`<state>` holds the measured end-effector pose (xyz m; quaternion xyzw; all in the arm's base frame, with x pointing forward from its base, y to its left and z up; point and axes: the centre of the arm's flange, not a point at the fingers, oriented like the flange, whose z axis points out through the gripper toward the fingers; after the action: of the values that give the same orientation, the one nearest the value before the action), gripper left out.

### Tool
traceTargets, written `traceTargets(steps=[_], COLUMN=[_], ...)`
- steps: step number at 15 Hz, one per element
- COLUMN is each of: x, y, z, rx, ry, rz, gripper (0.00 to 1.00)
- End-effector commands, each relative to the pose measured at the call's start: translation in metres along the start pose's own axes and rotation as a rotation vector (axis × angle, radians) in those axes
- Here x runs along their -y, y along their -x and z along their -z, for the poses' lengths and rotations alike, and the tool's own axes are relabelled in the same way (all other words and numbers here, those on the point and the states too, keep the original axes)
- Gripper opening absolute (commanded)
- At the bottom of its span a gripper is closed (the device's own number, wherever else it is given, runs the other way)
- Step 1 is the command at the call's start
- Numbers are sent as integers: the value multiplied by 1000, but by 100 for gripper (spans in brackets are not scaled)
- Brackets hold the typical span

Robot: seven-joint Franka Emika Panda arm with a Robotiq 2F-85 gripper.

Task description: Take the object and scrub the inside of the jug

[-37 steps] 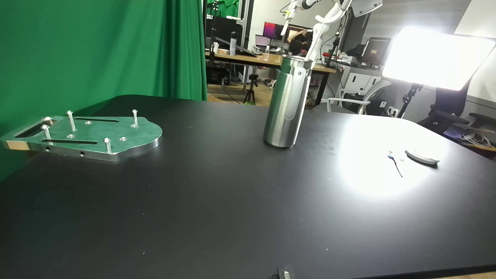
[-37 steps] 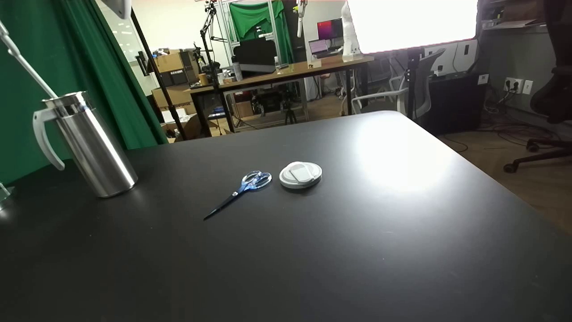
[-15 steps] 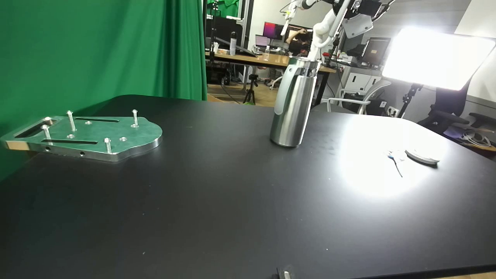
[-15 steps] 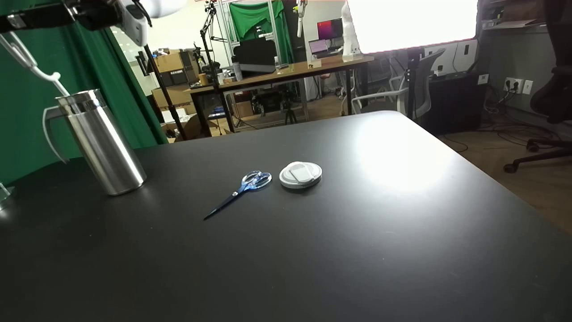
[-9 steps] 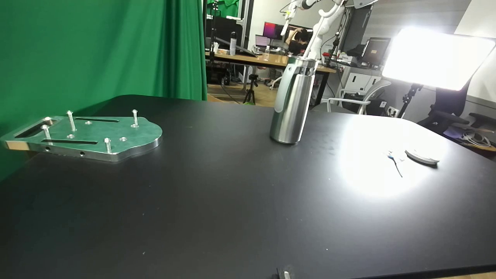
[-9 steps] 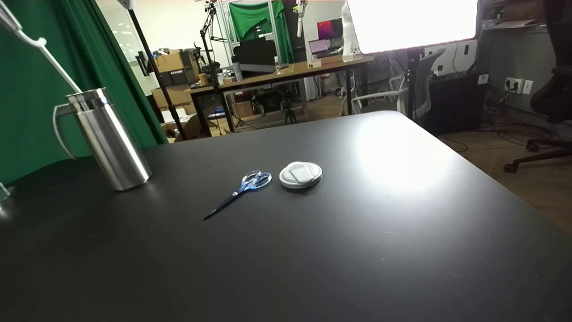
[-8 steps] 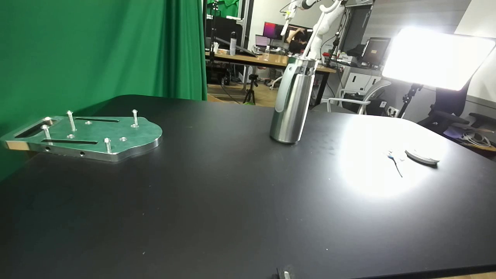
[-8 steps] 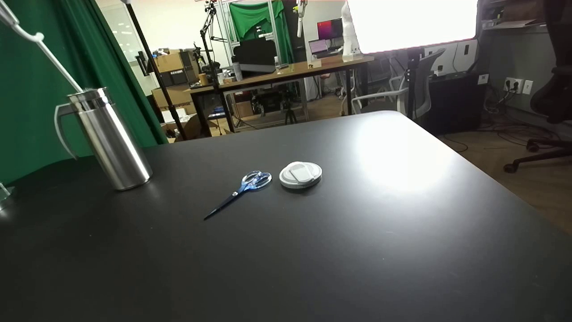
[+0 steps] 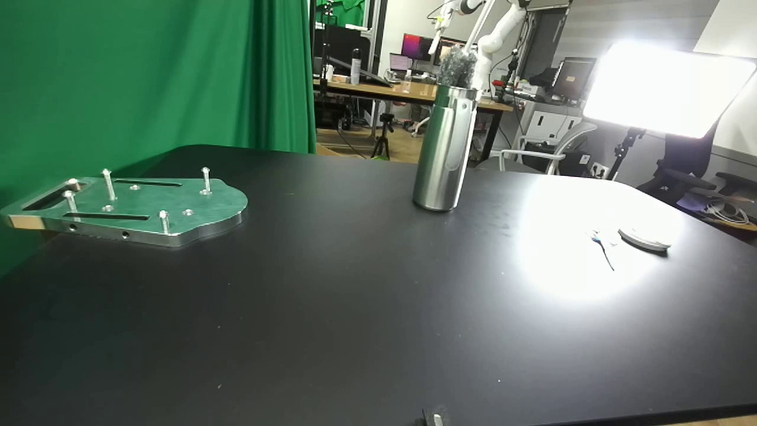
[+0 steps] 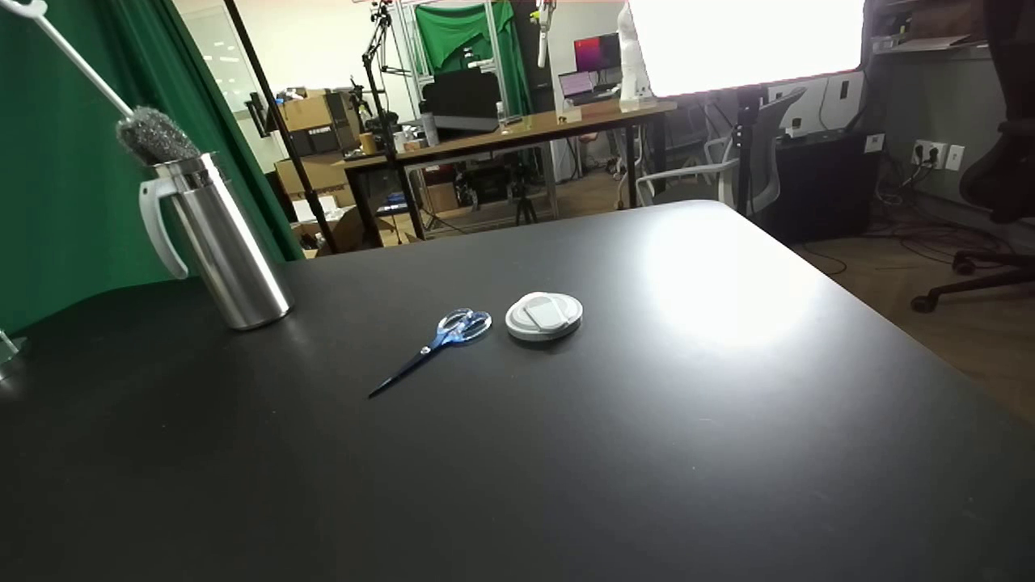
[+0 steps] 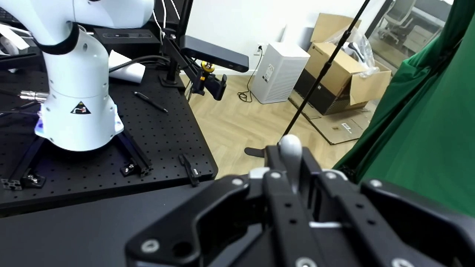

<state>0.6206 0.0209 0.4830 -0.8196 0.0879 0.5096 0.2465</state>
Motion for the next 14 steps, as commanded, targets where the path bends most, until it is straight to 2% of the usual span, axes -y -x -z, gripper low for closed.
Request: traceTargets(steps=[1,14], x=[0,-33], y=[-6,-108], z=[7,-13], rx=[9,117], ry=[0,-25], rz=[-30,-144], gripper=[4,4])
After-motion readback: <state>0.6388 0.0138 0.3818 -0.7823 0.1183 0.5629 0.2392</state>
